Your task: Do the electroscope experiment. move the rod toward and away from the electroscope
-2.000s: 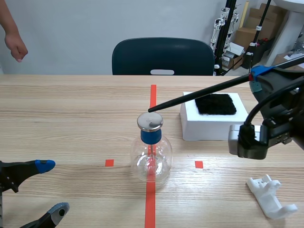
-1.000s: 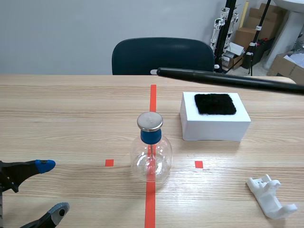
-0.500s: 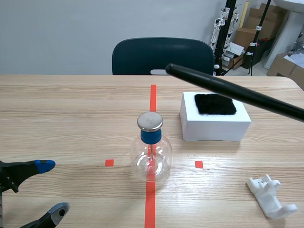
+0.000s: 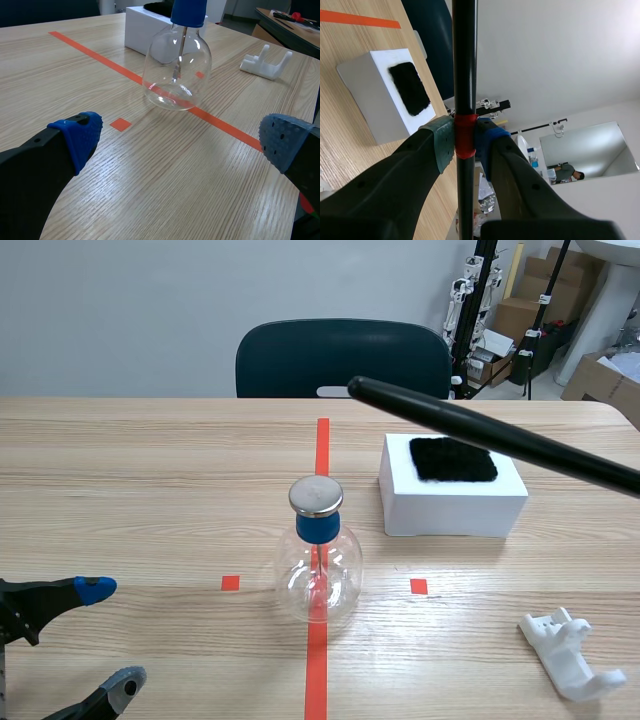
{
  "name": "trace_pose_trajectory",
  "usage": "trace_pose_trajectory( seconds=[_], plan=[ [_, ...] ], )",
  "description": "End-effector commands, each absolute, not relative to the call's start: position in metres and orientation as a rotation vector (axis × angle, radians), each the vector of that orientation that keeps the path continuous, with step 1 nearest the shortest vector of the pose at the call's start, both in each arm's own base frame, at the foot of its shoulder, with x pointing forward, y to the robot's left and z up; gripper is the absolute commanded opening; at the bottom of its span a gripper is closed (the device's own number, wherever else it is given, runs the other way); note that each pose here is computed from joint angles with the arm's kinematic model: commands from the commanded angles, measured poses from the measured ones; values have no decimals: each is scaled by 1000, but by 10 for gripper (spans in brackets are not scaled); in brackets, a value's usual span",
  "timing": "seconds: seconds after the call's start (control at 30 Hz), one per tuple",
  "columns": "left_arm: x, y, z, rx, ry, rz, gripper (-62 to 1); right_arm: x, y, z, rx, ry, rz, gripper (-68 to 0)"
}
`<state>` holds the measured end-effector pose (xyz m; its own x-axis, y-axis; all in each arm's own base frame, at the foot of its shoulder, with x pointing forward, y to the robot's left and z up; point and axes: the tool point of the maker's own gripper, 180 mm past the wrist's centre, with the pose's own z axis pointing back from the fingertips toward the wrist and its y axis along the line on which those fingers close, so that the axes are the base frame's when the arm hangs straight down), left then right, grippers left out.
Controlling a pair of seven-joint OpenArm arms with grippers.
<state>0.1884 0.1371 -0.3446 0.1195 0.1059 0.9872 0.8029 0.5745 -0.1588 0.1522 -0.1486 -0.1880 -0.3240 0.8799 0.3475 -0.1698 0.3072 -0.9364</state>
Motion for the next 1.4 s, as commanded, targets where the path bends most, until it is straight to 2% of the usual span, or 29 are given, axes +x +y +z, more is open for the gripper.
trace_pose_trajectory(
  seconds=[0.0, 1.1, 1.37],
  plan=[
    [193, 138, -338, -854, -1412, -601, 14, 156, -146, -178, -700, -1559, 1242, -675],
    [193, 138, -338, -854, -1412, -601, 14, 157, -146, -178, -702, -1556, 1240, -675],
    [193, 138, -338, -854, -1412, -601, 14, 159, -153, -191, -676, -1471, 1225, -675]
  ],
)
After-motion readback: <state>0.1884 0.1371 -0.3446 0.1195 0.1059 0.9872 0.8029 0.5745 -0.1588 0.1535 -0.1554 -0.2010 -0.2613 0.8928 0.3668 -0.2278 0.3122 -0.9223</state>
